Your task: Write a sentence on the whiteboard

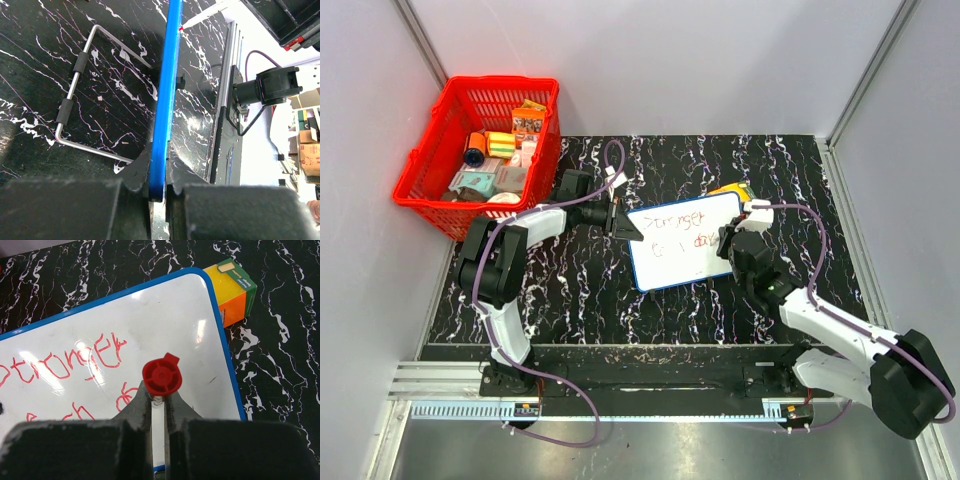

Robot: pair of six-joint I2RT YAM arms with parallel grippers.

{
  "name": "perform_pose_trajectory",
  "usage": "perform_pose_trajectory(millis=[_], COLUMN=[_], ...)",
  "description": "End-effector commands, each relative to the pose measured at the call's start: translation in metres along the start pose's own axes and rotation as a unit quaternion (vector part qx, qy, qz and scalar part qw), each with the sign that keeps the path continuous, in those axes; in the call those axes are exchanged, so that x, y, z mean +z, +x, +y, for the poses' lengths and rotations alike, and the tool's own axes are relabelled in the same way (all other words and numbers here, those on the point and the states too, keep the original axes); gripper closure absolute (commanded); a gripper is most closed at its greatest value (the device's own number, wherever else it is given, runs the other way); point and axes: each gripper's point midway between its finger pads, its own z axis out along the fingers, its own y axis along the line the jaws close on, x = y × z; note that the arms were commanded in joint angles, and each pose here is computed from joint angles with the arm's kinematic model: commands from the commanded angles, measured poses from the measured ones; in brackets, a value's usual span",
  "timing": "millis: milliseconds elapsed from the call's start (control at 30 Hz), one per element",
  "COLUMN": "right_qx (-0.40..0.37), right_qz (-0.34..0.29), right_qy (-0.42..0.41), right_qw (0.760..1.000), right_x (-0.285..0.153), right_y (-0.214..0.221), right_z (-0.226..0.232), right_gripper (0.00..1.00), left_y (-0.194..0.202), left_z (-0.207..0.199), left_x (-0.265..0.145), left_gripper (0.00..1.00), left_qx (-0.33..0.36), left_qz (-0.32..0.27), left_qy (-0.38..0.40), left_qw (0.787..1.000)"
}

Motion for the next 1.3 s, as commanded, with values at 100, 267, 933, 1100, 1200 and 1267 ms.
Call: perform_pose_trajectory(millis=[100, 267, 933, 1100, 1200, 1267], right_qx=[0.000, 0.001, 0.053, 0.051, 0.049, 0.048], right_qz=[0.024, 0.027, -0.077, -0.073, -0.070, -0.069], right_qy=[-0.002, -0.001, -0.050, -0.049, -0.048, -0.048], right_qw=[1.000, 1.000, 0.994, 0.995, 0.995, 0.995], right_x=[-0.007, -0.011, -0.045, -0.044, -0.042, -0.042], right_y=[0.016, 0.018, -0.068, -0.067, -0.064, -0.064], right_z=[-0.007, -0.011, 0.003, 0.004, 0.004, 0.004], right_gripper=[1.00, 1.00, 1.00, 1.00, 1.00, 1.00], left_y=[0.038, 0.038, 0.037, 0.035, 0.034, 0.035], left_z=[0.066, 0.066, 0.067, 0.068, 0.067, 0.068], left_x=[0.007, 0.008, 0.007, 0.005, 0.004, 0.003], left_gripper=[1.00, 1.00, 0.98, 0.83, 0.74, 0.70], left_qx=[0.029, 0.030, 0.031, 0.035, 0.038, 0.038], left_qz=[0.044, 0.044, 0.044, 0.042, 0.041, 0.041], left_qy=[-0.136, -0.136, -0.142, -0.151, -0.153, -0.157], left_qw=[0.989, 0.989, 0.988, 0.987, 0.987, 0.986])
